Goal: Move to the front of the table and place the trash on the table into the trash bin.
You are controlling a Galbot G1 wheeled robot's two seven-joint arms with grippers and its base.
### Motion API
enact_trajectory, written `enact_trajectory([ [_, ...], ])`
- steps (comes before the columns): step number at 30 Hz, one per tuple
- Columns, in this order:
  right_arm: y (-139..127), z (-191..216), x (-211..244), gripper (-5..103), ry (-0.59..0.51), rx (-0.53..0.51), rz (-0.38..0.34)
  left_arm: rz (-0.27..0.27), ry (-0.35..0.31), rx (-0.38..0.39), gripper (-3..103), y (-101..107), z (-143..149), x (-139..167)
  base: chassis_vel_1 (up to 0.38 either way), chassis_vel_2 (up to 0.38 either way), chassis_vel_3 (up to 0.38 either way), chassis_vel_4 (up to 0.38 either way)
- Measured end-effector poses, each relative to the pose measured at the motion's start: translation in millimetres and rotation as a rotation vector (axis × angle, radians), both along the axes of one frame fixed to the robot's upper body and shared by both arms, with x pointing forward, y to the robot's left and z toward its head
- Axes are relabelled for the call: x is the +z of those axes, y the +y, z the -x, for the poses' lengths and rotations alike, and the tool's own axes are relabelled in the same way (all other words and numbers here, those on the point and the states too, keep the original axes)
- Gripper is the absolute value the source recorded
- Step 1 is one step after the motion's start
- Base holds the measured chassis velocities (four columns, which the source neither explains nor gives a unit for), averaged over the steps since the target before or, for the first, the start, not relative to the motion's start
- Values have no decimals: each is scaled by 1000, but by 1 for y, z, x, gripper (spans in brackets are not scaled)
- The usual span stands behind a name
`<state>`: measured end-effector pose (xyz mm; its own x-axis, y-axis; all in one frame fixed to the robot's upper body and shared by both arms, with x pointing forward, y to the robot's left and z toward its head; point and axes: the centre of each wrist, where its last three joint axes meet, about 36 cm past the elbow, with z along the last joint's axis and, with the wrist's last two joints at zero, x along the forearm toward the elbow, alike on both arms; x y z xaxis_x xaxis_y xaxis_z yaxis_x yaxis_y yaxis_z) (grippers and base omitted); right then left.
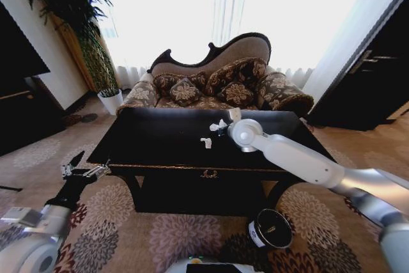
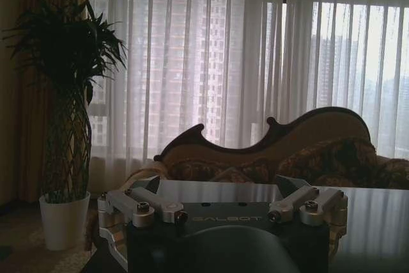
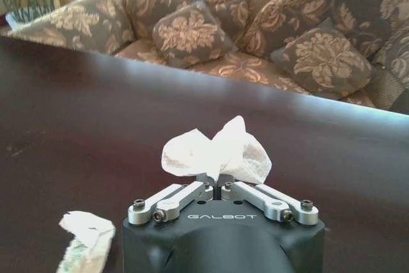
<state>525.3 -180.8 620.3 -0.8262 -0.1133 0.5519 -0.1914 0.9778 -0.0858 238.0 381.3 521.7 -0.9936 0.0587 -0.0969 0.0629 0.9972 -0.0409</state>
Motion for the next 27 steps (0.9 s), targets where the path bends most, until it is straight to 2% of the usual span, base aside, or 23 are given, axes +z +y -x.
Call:
enact_trajectory([
  [2,-5,2,1,1,-5,-4,-6,0,0,0,100,0,0,0,0,0,0,0],
  [5,-32,15,8,1,-31,-26,-44,0,0,0,100,0,0,0,0,0,0,0],
  [8,-44,22,10,1,-44,-36,-60,0,0,0,100,0,0,0,0,0,0,0],
  [11,-68,47,9,1,-63,-63,-105,0,0,0,100,0,0,0,0,0,0,0],
  [13,-73,51,8,1,-64,-69,-111,0,0,0,100,0,0,0,0,0,0,0],
  [16,-103,79,9,1,-106,-83,-136,0,0,0,100,0,0,0,0,0,0,0],
  [20,-122,100,7,1,-111,-96,-146,0,0,0,100,0,0,0,0,0,0,0],
  [27,-134,125,-2,1,-118,-135,-168,0,0,0,100,0,0,0,0,0,0,0],
])
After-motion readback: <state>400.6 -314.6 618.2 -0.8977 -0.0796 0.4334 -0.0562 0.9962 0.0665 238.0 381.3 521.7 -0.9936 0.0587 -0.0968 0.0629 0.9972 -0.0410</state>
